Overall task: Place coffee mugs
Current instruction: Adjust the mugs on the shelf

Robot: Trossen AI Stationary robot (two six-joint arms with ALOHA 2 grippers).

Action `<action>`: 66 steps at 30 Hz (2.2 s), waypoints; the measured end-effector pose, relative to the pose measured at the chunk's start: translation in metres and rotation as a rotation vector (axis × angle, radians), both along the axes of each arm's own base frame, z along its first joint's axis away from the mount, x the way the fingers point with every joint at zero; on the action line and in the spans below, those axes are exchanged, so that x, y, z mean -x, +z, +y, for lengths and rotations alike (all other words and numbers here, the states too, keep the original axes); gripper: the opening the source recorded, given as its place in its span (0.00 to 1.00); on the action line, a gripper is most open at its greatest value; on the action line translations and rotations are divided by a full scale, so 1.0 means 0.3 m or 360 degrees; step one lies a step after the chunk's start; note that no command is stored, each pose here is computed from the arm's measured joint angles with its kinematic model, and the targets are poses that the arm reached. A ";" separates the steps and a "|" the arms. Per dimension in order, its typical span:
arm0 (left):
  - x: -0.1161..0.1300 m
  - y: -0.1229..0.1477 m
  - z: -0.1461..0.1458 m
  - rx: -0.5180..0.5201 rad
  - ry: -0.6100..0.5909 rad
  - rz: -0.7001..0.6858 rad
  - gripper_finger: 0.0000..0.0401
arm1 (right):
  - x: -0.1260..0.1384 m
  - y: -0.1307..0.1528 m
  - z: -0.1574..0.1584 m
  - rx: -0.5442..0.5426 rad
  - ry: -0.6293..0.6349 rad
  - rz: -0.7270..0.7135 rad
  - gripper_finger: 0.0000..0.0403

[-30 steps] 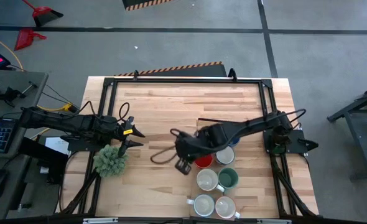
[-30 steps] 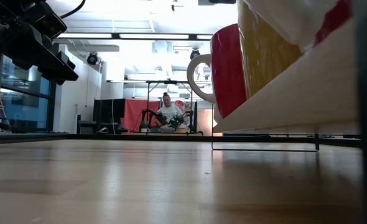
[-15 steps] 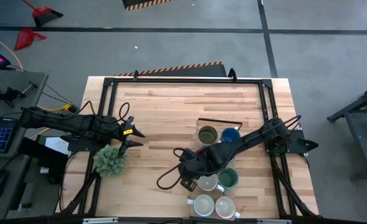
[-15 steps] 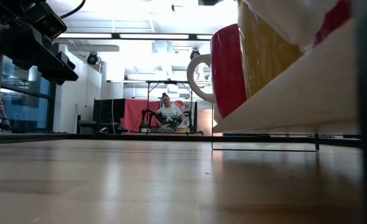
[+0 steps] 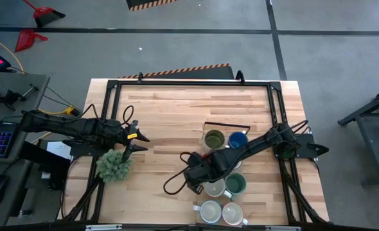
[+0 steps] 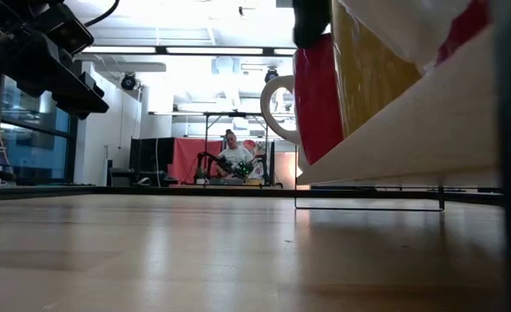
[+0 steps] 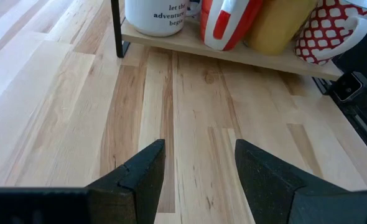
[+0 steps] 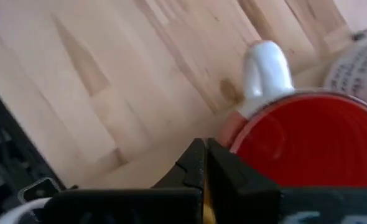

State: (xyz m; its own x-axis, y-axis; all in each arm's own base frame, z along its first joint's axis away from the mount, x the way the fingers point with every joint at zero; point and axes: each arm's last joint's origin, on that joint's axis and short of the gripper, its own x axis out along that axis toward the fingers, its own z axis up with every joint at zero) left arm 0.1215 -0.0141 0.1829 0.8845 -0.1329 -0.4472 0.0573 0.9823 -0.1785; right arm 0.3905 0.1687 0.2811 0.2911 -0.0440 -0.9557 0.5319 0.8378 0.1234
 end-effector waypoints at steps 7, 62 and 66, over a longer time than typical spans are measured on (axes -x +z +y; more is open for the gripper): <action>0.000 0.000 0.000 0.0000 0.0000 0.0000 0.46 | 0.015 -0.004 -0.008 0.0042 -0.0054 0.0064 0.00; 0.003 -0.006 0.000 -0.0003 0.0000 0.0035 0.46 | 0.079 0.053 0.167 -0.0011 -0.0157 0.0088 0.00; 0.003 -0.006 0.000 -0.0003 0.0000 0.0034 0.46 | 0.070 0.029 0.175 -0.0024 -0.0151 0.0122 0.00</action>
